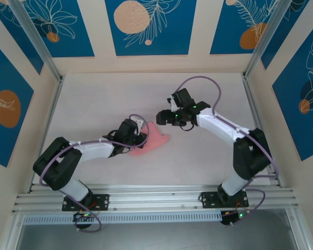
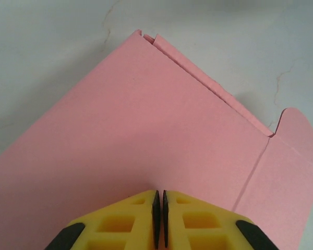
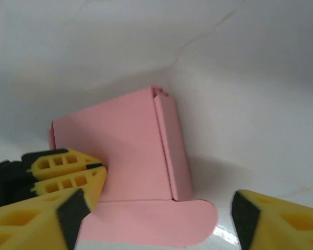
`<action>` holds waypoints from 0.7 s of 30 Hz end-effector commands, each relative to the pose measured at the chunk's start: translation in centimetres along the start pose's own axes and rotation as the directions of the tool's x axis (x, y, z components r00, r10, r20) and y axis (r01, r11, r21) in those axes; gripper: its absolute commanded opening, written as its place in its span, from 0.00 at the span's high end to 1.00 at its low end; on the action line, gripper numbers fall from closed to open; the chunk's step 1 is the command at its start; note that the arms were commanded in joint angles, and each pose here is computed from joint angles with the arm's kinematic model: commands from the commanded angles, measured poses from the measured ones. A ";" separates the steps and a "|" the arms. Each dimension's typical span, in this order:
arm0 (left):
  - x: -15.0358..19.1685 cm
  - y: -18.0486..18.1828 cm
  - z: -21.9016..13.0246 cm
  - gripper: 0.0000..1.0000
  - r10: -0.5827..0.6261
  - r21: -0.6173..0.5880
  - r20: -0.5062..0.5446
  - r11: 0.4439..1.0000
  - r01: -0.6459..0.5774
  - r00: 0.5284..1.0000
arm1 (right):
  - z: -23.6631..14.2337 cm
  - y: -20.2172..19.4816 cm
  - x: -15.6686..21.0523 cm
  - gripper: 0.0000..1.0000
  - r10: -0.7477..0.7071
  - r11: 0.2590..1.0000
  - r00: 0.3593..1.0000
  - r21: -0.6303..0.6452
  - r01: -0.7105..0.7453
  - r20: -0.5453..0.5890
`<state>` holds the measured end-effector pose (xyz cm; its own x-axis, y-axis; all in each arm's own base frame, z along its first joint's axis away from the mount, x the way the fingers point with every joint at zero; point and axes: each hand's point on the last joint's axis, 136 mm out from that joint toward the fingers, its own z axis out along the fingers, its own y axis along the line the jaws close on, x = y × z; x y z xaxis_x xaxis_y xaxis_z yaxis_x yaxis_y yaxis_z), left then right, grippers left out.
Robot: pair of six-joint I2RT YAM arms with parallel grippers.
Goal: Fold the paper box
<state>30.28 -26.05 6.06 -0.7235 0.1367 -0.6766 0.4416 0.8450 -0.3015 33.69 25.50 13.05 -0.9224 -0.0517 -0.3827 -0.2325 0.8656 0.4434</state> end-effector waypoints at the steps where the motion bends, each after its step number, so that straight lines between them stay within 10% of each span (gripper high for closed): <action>1: 3.8 1.7 0.7 0.87 0.010 -0.060 -0.093 0.998 -0.016 0.996 | 1.7 0.9 0.8 0.31 -0.042 0.996 0.995 -0.083 0.034 -0.093; 21: -1.9 2.3 -6.8 0.61 -0.081 -0.151 0.024 0.985 0.083 0.996 | 6.9 -0.8 3.4 0.30 -0.026 0.995 0.980 -0.096 0.007 -0.198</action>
<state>29.37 -22.56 12.37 -0.7040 0.0529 -0.7083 0.3560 0.8891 -0.2875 33.55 27.66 6.61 -0.9563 -0.1510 -0.2506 -0.2596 0.8328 0.4889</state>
